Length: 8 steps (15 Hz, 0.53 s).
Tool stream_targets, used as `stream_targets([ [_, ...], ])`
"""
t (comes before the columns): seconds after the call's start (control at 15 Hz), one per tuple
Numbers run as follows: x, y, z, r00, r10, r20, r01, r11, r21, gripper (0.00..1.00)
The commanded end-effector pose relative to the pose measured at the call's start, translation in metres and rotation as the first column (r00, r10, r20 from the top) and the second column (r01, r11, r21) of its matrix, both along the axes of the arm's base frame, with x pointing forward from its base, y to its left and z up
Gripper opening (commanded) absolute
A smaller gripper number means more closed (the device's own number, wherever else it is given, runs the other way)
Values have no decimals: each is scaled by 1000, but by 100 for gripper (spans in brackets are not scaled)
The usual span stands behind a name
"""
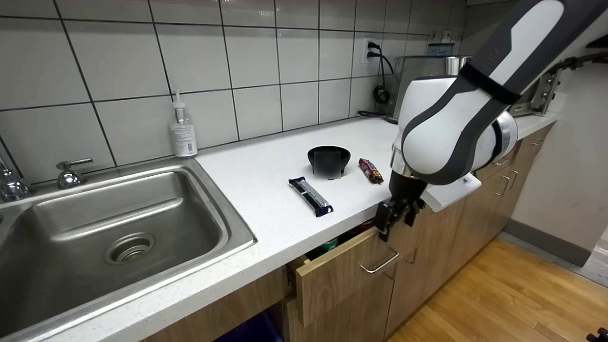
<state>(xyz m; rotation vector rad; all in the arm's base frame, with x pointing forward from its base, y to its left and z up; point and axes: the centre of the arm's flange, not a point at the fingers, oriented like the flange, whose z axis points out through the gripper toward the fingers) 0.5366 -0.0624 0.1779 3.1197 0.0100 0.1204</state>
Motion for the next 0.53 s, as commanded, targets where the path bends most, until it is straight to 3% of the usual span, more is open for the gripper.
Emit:
stream_targets([
  [0.0,-38,11,20,999,7,39,-8,1000,19,100],
  [0.47,-96,41,42,997,-17,69,16,1000,14,100],
])
